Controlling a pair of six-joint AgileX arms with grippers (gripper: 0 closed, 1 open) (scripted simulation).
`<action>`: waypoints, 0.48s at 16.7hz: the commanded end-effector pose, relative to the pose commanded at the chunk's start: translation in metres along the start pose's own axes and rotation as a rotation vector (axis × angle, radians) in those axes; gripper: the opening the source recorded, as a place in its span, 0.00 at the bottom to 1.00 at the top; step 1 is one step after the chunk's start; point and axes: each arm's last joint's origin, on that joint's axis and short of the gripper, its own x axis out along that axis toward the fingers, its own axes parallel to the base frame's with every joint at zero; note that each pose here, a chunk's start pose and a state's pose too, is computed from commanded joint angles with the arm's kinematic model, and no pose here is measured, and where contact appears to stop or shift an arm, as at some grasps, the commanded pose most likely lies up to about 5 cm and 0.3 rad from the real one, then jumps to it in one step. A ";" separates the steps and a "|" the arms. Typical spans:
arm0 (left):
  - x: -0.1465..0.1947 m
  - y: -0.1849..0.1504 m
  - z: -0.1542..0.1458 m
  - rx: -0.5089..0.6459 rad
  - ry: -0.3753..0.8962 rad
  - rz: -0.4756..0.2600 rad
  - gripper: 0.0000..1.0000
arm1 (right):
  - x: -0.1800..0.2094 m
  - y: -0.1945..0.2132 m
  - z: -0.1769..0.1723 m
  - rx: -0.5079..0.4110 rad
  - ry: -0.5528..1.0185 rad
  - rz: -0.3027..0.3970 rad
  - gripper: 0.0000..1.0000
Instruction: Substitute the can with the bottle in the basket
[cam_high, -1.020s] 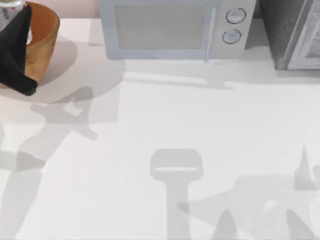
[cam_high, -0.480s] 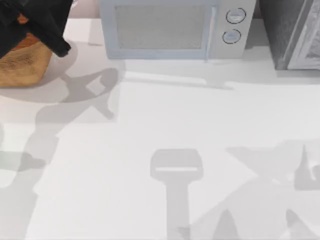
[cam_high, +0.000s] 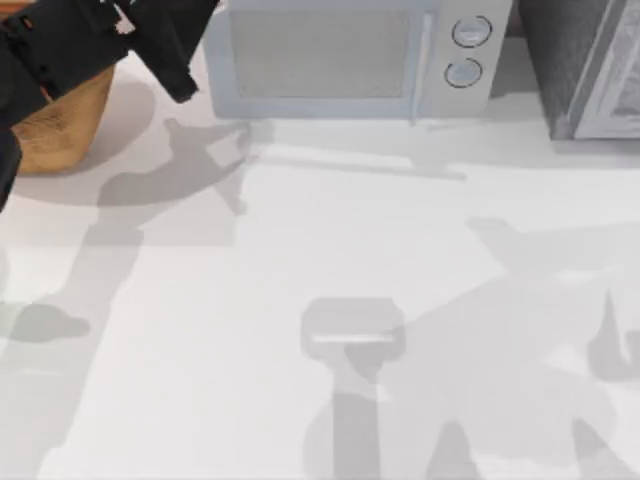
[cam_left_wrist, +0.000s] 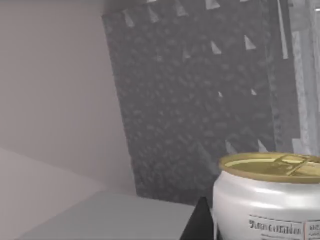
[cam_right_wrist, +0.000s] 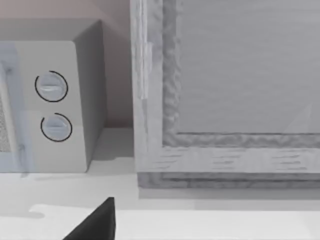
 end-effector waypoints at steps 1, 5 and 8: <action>0.006 0.002 -0.007 0.000 0.000 -0.026 0.00 | 0.000 0.000 0.000 0.000 0.000 0.000 1.00; 0.027 0.009 -0.042 -0.014 0.009 -0.125 0.00 | 0.000 0.000 0.000 0.000 0.000 0.000 1.00; 0.040 0.011 -0.075 -0.042 0.027 -0.197 0.00 | 0.000 0.000 0.000 0.000 0.000 0.000 1.00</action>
